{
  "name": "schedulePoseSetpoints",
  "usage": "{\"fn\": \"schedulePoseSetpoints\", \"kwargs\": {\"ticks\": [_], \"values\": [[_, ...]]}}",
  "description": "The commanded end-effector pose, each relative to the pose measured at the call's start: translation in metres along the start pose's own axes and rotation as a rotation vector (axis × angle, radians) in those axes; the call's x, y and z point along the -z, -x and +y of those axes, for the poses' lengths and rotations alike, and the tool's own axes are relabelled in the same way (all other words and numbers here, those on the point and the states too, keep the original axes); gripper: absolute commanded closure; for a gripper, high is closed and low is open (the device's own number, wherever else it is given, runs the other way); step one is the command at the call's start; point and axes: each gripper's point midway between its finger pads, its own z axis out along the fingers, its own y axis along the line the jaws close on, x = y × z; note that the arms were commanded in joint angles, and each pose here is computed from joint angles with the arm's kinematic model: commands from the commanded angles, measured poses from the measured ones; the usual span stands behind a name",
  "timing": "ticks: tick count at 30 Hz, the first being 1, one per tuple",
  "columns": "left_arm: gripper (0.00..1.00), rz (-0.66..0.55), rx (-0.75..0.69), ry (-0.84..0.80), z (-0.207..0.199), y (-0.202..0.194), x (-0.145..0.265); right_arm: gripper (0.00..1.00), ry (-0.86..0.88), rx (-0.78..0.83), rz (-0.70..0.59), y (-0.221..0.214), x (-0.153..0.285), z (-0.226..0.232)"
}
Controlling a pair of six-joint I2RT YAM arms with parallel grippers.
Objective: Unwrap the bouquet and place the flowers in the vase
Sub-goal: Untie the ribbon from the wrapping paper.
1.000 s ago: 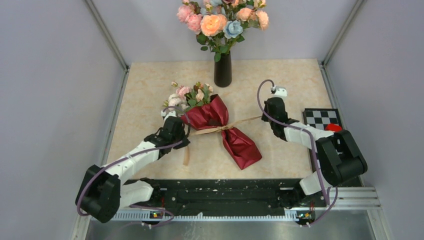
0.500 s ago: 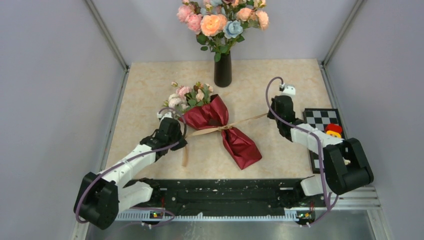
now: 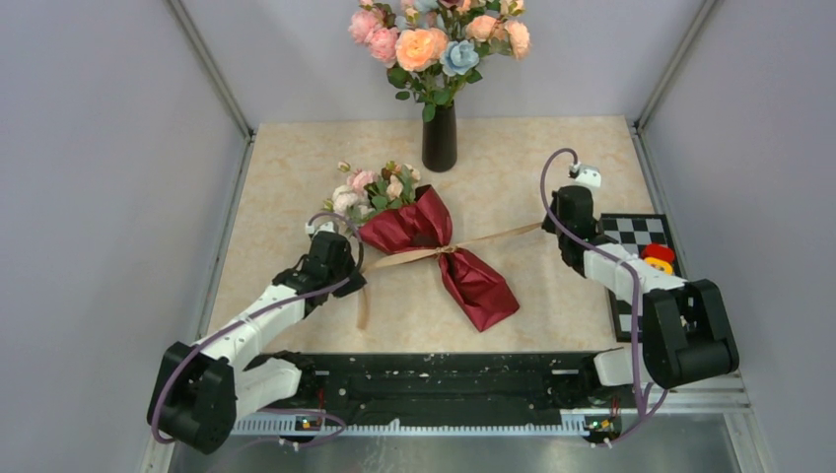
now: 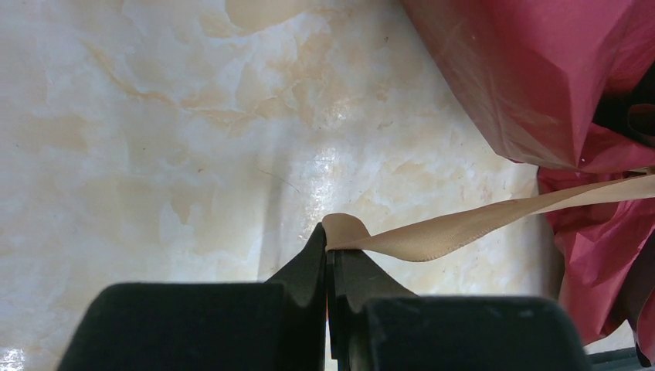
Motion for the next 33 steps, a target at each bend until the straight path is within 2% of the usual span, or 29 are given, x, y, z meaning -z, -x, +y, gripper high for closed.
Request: {"fn": "schedulePoseSetpoints", "kwargs": {"ticks": [1,33], "values": [[1.00,-0.012,0.007,-0.008,0.002,0.005,0.002,1.00,-0.034,-0.006,-0.054,0.018,0.004,-0.013],[1.00,-0.055,0.101,0.046,0.032,0.021,0.015,1.00,-0.099,-0.050,-0.062,0.024,0.001,-0.046]]}}
